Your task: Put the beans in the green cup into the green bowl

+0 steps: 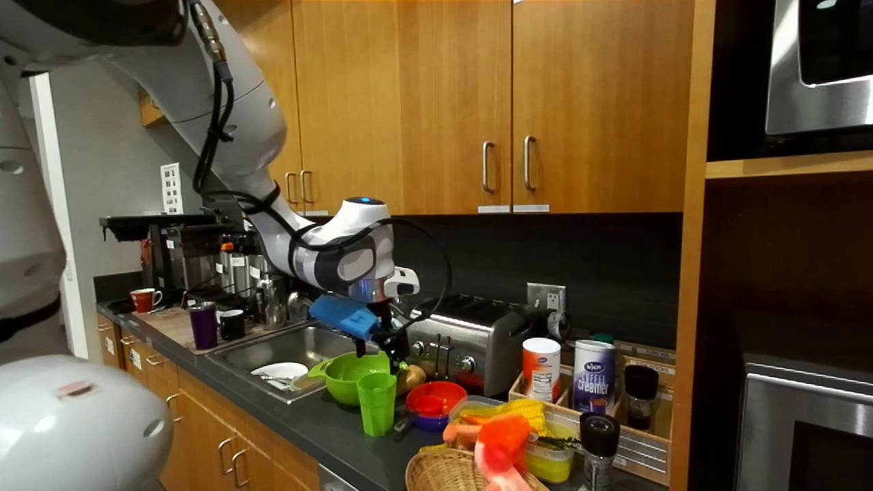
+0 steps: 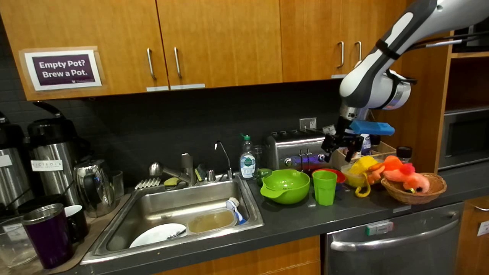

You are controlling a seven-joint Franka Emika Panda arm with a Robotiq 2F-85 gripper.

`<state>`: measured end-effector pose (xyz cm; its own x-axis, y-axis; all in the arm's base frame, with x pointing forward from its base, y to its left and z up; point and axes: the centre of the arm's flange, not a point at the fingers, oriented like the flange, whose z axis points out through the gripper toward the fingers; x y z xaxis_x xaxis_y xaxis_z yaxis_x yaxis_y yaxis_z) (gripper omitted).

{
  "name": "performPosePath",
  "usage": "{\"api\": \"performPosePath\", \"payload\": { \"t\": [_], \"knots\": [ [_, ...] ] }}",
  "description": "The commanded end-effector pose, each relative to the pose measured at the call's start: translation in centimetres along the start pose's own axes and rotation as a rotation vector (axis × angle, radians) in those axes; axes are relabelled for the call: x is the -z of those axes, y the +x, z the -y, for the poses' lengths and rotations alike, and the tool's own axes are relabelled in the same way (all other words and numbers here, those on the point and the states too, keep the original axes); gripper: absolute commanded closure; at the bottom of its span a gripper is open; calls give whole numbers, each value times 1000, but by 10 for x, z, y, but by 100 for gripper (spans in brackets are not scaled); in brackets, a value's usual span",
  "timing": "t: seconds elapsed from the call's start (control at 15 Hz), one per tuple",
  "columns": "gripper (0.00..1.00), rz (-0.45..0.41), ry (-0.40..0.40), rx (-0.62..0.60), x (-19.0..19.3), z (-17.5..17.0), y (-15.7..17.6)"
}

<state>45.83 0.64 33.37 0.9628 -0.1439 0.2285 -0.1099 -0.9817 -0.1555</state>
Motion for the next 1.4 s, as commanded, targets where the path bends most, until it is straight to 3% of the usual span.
{"api": "performPosePath", "payload": {
  "t": [0.0, 0.53, 1.33],
  "knots": [
    [0, 12, -13, -3, -3, -1, -6],
    [0, 38, -24, 5, -26, -5, -23],
    [0, -10, -55, 31, -45, -3, -8]
  ]
}}
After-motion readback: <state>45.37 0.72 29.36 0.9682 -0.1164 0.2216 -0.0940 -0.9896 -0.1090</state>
